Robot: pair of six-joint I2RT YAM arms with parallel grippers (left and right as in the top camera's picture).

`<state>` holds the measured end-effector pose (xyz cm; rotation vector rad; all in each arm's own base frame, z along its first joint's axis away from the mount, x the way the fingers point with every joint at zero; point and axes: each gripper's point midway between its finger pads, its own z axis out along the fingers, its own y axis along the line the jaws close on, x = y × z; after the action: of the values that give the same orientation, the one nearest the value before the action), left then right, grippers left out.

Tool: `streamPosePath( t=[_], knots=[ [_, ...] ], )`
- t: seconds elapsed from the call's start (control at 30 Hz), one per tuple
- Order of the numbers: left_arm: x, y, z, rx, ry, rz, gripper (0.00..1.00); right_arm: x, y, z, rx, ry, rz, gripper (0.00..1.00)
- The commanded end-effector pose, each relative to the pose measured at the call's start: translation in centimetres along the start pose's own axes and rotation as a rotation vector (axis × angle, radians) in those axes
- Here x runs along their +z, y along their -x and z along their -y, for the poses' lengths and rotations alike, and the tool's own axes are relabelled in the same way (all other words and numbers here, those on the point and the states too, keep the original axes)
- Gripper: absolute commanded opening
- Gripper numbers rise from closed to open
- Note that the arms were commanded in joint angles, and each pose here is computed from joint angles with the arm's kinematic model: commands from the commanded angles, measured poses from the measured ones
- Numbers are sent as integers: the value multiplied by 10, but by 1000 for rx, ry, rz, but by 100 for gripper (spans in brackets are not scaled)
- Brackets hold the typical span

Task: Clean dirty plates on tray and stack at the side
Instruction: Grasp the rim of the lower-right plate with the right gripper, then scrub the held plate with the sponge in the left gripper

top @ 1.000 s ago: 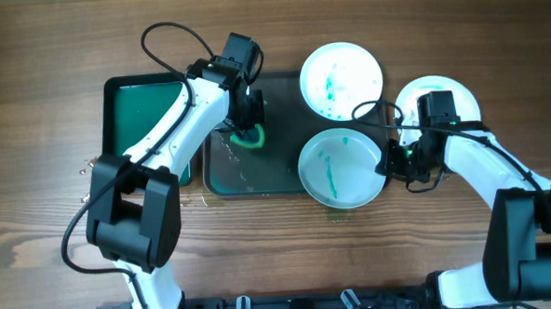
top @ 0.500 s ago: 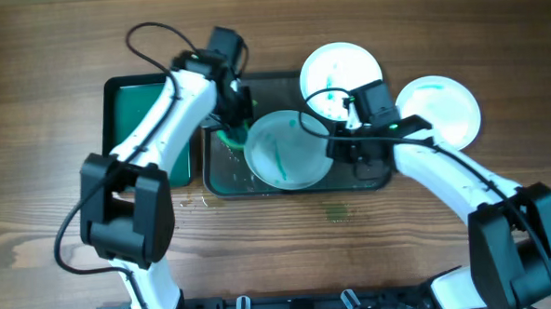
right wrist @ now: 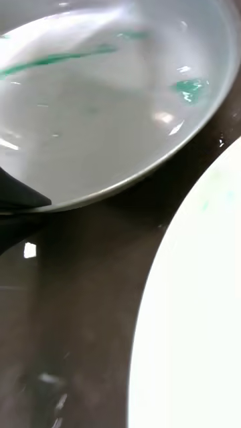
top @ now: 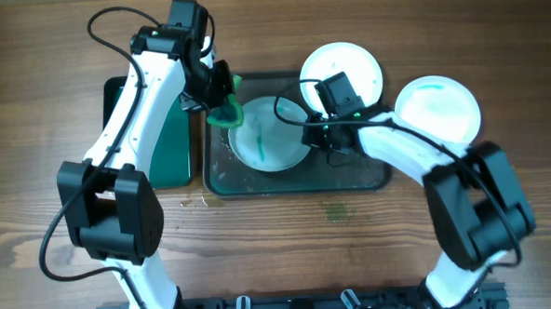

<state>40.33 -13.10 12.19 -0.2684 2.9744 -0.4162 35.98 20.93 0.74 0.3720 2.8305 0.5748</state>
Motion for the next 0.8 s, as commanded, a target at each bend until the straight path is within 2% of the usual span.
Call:
streamPosePath(
  t=[0.0, 0.23, 0.4, 0.57, 0.63, 0.73, 0.77],
  knots=[
    [3, -12, 22, 56, -46, -26, 4, 17, -5, -12, 32, 37, -68, 4],
    [72, -25, 14, 91, 29, -86, 4, 17, -7, -14, 8, 51, -80, 4],
    [118, -30, -16, 93, 177, -127, 4, 17, -10, -16, -17, 67, -97, 4],
    [131, -41, -20, 94, 190, -171, 4, 17, -11, -16, -17, 67, -97, 4],
    [133, -51, -6, 117, 139, -205, 4, 17, -11, -16, -17, 67, -97, 4],
    [129, -84, 50, 326, -169, -331, 4, 17, -11, -17, -17, 69, -100, 4],
    [128, -88, 57, 346, -207, -343, 4, 17, -11, -17, -18, 70, -101, 4]
  ],
)
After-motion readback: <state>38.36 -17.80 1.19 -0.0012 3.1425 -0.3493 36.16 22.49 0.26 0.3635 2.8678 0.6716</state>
